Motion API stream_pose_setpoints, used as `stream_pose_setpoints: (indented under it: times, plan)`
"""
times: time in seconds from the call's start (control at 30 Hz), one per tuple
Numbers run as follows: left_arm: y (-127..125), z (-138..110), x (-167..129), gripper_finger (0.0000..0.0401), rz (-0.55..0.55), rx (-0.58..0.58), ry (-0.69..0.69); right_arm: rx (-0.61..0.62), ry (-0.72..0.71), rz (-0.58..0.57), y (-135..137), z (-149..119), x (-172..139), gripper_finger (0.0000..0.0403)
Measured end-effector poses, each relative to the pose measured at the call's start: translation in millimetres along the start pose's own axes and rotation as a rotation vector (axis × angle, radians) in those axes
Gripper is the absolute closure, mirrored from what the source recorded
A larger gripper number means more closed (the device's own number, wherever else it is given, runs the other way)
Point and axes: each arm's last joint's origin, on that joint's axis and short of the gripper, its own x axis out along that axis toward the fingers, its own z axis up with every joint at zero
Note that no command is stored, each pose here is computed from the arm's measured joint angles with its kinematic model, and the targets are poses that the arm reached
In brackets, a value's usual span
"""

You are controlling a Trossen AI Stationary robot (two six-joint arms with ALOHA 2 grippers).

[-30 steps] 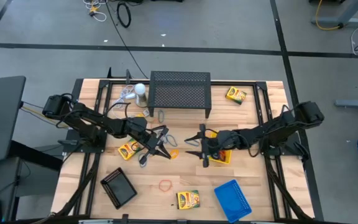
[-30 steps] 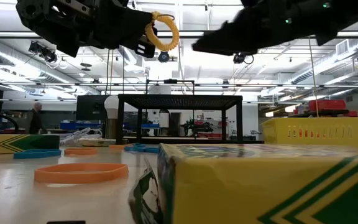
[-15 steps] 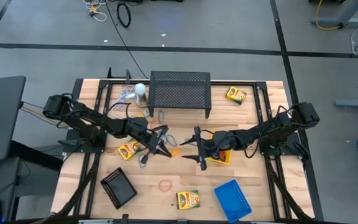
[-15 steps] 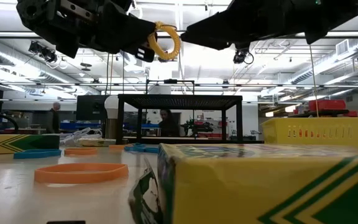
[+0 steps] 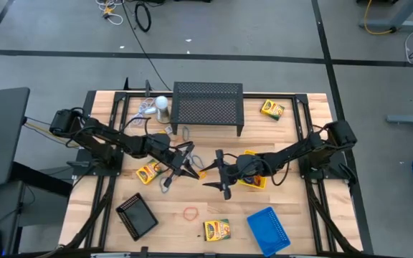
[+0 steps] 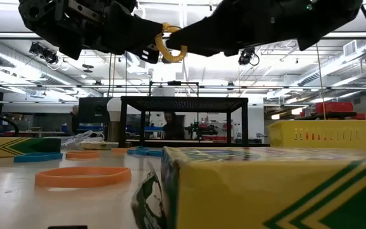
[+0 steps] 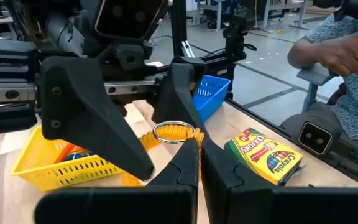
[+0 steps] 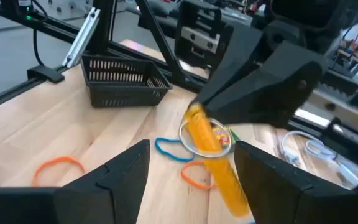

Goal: Pick & Place Office Desk Supplies
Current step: Put the yellow spring keychain into the yellow basket

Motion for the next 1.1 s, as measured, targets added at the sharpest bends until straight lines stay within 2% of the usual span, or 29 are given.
stream_pose_setpoints:
  times: [0.17,0.3,0.47,0.67,0.73,0.93,1.1]
  plan:
    - [-0.1,-0.4,0.0,0.0396,-0.002,-0.001,0.004,-0.013,0.005,-0.009,-0.9,2.1,0.7,0.0165]
    - [-0.1,-0.4,0.0,0.0396,-0.002,0.000,0.004,-0.014,0.019,-0.031,-1.4,1.3,0.7,0.0194]
    - [-0.1,-0.4,0.0,0.0396,-0.001,0.001,0.004,-0.014,0.025,-0.036,-1.6,0.8,0.7,0.0257]
    - [-0.1,-0.3,0.0,0.0396,-0.002,0.003,0.004,-0.021,0.045,-0.029,-0.9,-1.3,0.6,0.0360]
    - [-0.1,-0.3,0.0,0.0396,-0.002,0.003,0.004,-0.030,0.051,-0.026,-0.8,-1.8,0.6,0.0383]
    - [0.0,-0.3,0.0,0.0392,0.002,0.003,0.004,-0.026,0.067,-0.020,-0.2,-3.5,0.5,0.0381]
    - [1.3,1.0,0.1,0.0358,0.038,-0.022,-0.004,-0.027,0.079,-0.014,0.3,-4.7,0.4,0.0383]
